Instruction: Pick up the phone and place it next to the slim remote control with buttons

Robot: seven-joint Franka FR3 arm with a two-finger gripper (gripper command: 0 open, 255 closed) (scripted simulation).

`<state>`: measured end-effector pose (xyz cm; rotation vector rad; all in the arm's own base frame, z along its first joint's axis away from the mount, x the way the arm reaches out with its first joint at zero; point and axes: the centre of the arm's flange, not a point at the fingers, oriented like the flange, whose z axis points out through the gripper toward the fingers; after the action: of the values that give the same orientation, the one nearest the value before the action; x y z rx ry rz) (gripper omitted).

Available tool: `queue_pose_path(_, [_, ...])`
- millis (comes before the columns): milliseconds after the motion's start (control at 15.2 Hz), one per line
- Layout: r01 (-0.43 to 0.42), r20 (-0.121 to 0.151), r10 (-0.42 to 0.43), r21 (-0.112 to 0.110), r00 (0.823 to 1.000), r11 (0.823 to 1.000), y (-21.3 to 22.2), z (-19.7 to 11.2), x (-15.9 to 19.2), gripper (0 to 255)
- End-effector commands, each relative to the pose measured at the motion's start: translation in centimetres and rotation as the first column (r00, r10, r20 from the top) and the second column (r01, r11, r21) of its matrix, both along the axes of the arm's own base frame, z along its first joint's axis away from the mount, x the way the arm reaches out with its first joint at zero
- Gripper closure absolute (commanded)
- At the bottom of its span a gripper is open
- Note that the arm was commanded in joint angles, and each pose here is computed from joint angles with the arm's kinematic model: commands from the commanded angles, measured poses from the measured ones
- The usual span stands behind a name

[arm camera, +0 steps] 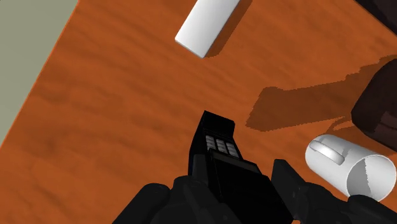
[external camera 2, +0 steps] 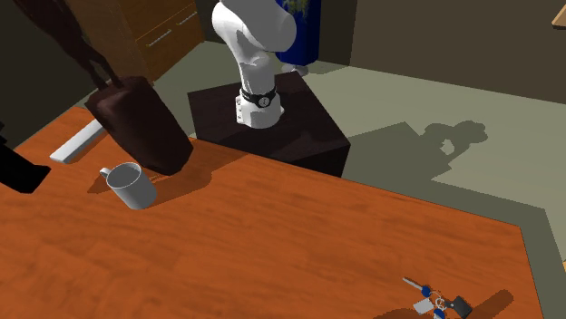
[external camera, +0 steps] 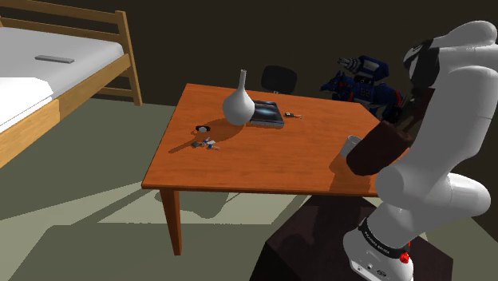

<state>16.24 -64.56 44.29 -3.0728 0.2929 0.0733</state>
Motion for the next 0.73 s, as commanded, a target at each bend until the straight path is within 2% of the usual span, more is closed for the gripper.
queue_pose_path(0, [0.000, 0.001, 0.000, -0.001, 1.000, 1.000, -0.1, -1.0, -0.1, 255])
queue_pose_path(660, [0.000, 0.001, 0.000, -0.001, 1.000, 1.000, -0.1, -6.3, -0.1, 255])
